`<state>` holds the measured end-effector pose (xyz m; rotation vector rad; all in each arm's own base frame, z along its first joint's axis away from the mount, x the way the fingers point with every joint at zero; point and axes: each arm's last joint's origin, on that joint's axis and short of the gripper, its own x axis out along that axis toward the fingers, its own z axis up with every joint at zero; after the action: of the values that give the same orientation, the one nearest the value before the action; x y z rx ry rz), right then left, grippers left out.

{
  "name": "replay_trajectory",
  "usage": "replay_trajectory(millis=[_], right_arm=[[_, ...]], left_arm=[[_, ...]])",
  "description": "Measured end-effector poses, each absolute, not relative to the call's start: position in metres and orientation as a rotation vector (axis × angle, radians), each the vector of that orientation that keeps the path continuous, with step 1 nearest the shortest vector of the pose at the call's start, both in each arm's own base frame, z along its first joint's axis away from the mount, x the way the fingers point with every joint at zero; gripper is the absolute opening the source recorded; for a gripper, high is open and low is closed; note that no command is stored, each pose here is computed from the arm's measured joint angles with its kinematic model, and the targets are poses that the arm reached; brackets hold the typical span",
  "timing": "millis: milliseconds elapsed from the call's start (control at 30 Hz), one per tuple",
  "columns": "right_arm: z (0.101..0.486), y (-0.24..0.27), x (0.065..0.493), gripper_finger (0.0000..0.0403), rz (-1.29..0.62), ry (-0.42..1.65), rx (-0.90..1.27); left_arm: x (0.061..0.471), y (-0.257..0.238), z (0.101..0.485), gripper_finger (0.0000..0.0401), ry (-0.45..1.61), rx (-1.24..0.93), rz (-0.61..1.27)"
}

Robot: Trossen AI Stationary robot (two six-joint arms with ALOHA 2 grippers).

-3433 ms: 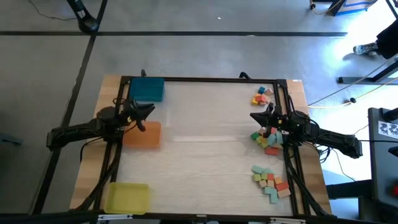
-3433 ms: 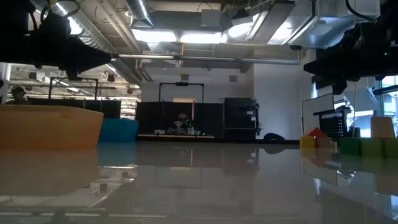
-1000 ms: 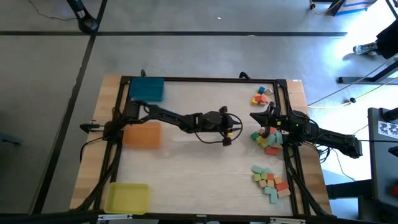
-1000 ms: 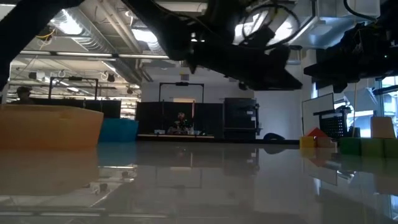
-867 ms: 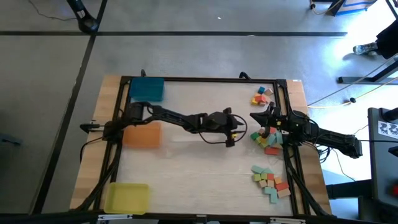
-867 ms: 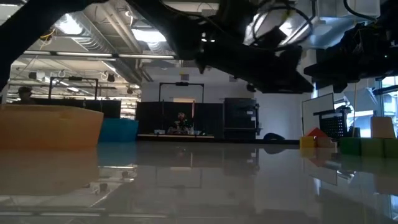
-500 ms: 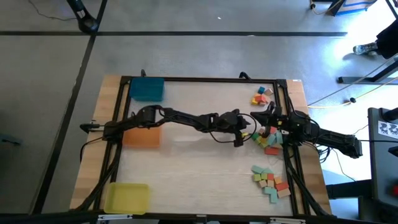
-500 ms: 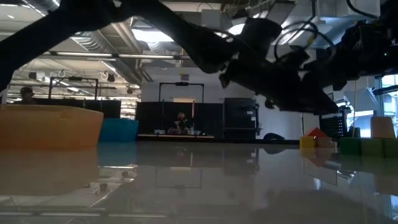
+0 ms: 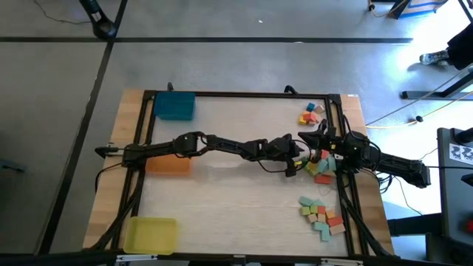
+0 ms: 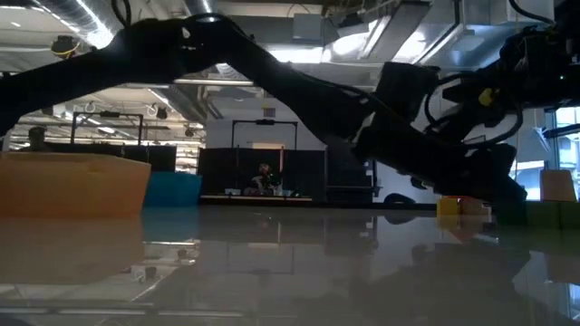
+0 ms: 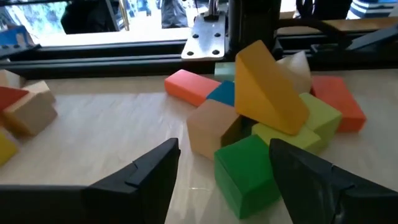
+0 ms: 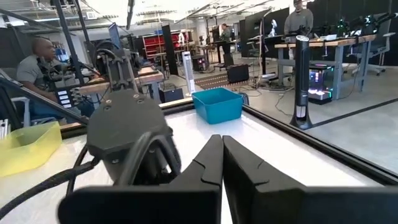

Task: Sort blocks by size
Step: Put the green cube block into the blue bin

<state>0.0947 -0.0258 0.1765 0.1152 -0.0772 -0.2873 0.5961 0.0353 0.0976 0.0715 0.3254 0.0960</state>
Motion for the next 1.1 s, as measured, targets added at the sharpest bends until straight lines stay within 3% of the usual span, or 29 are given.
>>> replay_trajectory(millis=[433,933,1100], right_arm=[[0.170,-0.026,0.095,0.0010,-0.290,-0.013,0.125],[0.170,-0.026,0.095,0.0010,-0.290,-0.012,0.125],[0.170,-0.026,0.095,0.0010,-0.290,-0.010,0.125]], left_arm=[[0.592,0.044,0.097,0.0239,0.471,0.068,0.104],[0.561,0.034,0.145,0.0239,0.820,0.138,0.045],[0.556,0.026,0.159,0.0239,0.830,0.104,0.053]])
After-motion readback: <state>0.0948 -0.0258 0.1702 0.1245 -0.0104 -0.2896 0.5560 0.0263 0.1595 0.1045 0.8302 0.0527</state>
